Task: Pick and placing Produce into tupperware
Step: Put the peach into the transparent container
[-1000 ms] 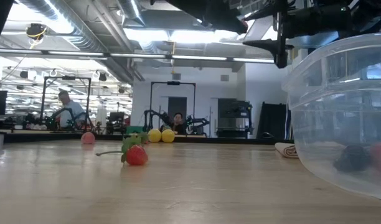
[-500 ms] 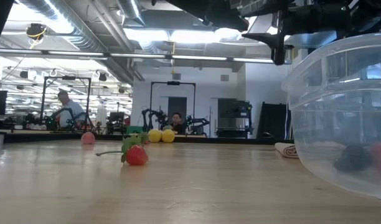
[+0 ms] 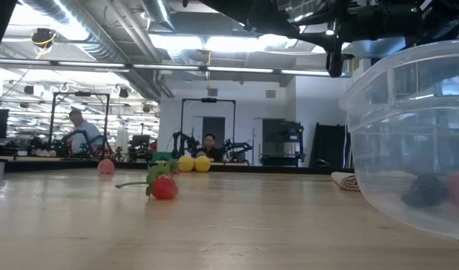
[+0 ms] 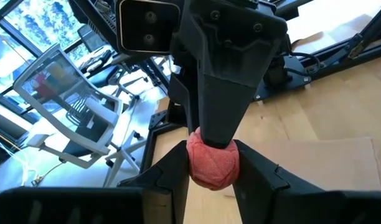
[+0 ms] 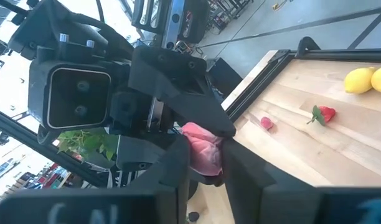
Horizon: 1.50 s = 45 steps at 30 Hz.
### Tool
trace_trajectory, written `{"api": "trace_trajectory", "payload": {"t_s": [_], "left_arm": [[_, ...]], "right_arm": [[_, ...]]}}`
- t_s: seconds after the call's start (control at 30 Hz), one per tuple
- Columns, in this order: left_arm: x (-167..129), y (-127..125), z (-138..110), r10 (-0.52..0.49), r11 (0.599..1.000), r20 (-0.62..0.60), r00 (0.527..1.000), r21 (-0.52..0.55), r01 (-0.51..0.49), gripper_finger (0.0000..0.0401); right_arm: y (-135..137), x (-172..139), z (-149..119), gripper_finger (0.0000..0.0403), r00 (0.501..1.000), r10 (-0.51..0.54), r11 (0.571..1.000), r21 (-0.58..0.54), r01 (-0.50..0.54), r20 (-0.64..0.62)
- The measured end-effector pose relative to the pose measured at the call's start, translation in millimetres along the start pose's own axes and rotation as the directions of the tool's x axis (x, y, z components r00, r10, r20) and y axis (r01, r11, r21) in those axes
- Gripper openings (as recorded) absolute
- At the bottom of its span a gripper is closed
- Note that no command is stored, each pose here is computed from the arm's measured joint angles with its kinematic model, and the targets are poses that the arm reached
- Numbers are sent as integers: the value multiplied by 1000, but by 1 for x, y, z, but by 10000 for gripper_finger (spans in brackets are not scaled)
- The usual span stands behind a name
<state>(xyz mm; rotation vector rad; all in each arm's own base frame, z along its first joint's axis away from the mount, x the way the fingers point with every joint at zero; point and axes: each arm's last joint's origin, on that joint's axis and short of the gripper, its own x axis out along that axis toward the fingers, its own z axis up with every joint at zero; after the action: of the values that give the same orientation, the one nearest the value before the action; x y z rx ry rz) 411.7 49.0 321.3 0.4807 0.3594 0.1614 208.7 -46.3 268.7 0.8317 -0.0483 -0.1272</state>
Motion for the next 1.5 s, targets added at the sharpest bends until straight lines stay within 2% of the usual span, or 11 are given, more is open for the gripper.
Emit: {"api": "trace_trajectory", "payload": {"t_s": [0.3, 0.47, 0.63, 0.73, 0.83, 0.93, 1.07, 1.17, 1.33, 1.5], "left_arm": [[0, 0, -1, -9, 1000, -6, 1000, 0, 9, 139], [-1, -2, -2, -17, 1000, -26, 1000, 0, 17, 179], [-3, -10, -14, -85, 996, -164, 983, 8, 88, 235], [-6, -18, -25, -168, 986, -273, 947, -32, 166, 259], [-11, -23, -35, -311, 950, -325, 893, -132, 283, 270], [-14, -23, -41, -460, 880, -311, 832, -285, 381, 273], [-16, -21, -46, -571, 786, -274, 774, -454, 419, 270], [-18, -22, -49, -591, 763, -296, 751, -508, 401, 270], [-23, -28, -52, -617, 754, -345, 707, -517, 405, 274], [-30, -40, -53, -653, 734, -402, 642, -544, 406, 271]], "right_arm": [[-1, 0, -1, 62, 1000, -1, 1000, -5, 1, -10], [0, 0, -2, 55, 999, 15, 1000, -5, -15, -30], [-2, 0, -7, 54, 991, 34, 999, -5, -35, -126], [0, -1, -11, 54, 970, 105, 989, -82, -125, -217], [5, -2, -16, 54, 932, 193, 962, -127, -241, -307], [9, -3, -24, 54, 895, 230, 949, -116, -293, -383], [21, -5, -41, 54, 826, 261, 908, -162, -385, -499], [42, -5, -45, 54, 826, 168, 893, -273, -359, -538], [79, -9, -44, 54, 809, -109, 857, -467, -219, -578], [106, -2, -59, 54, 736, -276, 854, -509, -107, -618]]}}
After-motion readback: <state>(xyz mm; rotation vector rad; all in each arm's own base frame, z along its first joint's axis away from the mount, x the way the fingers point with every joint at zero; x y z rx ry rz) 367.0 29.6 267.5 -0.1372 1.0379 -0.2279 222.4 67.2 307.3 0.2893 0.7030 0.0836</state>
